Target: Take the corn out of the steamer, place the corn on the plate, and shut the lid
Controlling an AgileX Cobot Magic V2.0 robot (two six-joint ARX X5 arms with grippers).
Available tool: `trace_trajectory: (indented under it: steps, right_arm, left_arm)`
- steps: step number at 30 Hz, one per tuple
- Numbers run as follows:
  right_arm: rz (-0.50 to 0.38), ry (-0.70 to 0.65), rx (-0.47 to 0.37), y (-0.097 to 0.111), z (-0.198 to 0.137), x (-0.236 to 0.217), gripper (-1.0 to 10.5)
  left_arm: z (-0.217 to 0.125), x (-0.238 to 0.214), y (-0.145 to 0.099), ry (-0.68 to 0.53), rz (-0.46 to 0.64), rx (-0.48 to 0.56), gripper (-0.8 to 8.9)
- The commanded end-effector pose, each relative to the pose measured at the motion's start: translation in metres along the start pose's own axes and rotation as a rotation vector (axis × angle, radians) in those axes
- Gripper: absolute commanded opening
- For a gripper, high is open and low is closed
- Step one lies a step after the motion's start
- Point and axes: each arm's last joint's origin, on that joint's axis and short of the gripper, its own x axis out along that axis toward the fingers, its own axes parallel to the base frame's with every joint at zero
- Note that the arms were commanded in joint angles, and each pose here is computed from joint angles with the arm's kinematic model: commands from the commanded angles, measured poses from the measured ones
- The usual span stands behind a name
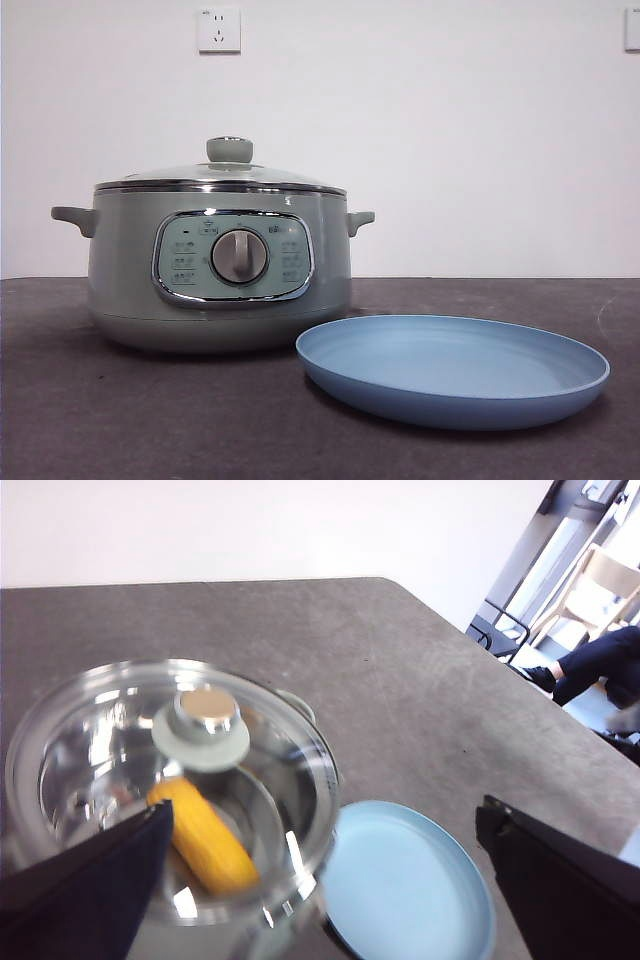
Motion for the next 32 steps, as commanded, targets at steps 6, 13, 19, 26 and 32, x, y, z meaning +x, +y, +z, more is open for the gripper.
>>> trace_trajectory:
  steps: [6,13,19,26,32]
  right_arm:
    - [0.001,-0.007,-0.005,0.000,0.001,0.000,6.0]
    - [0.001,-0.006,-0.004,0.000,0.001,0.000,6.0]
    - [0.001,-0.006,-0.004,0.000,0.001,0.000,6.0]
    - [0.001,-0.006,-0.004,0.000,0.001,0.000,6.0]
    - [-0.003,-0.006,-0.004,0.000,0.001,0.000,6.0]
  left_arm:
    - [0.027,0.066,0.016,0.014,0.023,0.144,5.74]
    - [0.020,0.131,0.031,0.051,0.078,0.237,5.71]
    - [0.003,0.173,0.042,0.091,0.127,0.305,5.71]
    - [-0.013,0.202,0.051,0.122,0.171,0.324,5.70]
    - [-0.022,0.211,0.056,0.159,0.173,0.311,5.65]
